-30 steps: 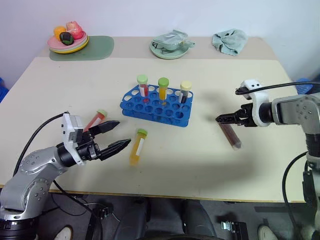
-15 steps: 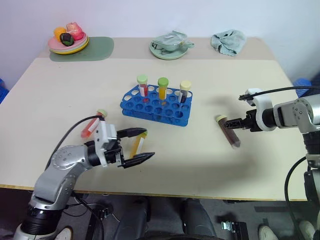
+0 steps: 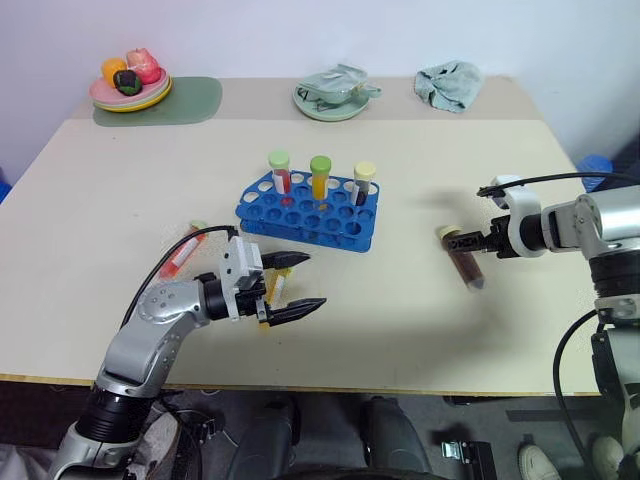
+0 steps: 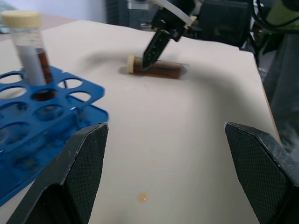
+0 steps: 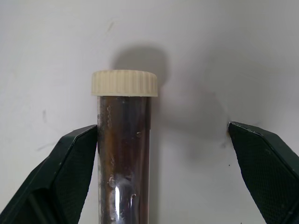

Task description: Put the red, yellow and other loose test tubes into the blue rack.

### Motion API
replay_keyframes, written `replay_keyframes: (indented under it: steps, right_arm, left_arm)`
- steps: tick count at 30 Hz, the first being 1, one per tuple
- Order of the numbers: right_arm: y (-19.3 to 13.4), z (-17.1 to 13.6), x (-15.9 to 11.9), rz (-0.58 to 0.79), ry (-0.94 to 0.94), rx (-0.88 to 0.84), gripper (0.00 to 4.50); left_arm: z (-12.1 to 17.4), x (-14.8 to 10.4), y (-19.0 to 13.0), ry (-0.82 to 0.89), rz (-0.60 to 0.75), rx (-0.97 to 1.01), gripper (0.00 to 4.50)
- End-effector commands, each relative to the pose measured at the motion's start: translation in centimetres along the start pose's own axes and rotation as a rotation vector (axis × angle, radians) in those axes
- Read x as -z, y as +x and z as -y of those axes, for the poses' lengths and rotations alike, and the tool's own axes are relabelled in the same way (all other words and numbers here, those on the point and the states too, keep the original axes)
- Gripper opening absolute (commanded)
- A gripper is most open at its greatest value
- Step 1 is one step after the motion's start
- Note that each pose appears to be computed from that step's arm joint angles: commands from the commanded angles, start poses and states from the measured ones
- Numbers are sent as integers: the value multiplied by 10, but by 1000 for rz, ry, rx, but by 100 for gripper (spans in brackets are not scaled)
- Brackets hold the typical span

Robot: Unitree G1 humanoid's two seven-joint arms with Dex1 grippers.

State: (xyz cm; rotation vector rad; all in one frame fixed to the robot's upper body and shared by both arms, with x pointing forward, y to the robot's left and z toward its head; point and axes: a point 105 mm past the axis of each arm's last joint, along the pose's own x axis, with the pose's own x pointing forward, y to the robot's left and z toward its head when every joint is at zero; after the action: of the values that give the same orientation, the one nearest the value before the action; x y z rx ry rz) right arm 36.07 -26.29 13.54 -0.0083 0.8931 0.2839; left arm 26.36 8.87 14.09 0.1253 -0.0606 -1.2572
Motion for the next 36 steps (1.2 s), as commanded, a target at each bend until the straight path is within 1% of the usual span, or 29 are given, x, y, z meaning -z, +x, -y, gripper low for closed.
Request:
replay_keyframes:
  steps: [1, 2, 10, 21, 29, 36]
  right_arm:
    - [8, -9, -1, -3, -8, -35, 324]
    - [10, -10, -1, -3, -10, -37, 275]
    - [17, -21, 4, -18, -29, -61, 275]
    - [16, -30, 3, -21, -75, -85, 275]
    - [15, -43, 3, -20, -121, -140, 275]
    - [14, -44, 3, -15, -134, -136, 275]
  left_arm:
    - [-1, -10, 0, 49, 26, -3, 409]
    - [-3, -9, 0, 51, 24, -12, 409]
    - [-4, -6, 0, 50, 30, -29, 409]
    - [-4, -3, 2, 46, 29, -34, 409]
    - [-2, -2, 3, 43, 29, -39, 409]
    - [-3, -3, 5, 44, 36, -41, 409]
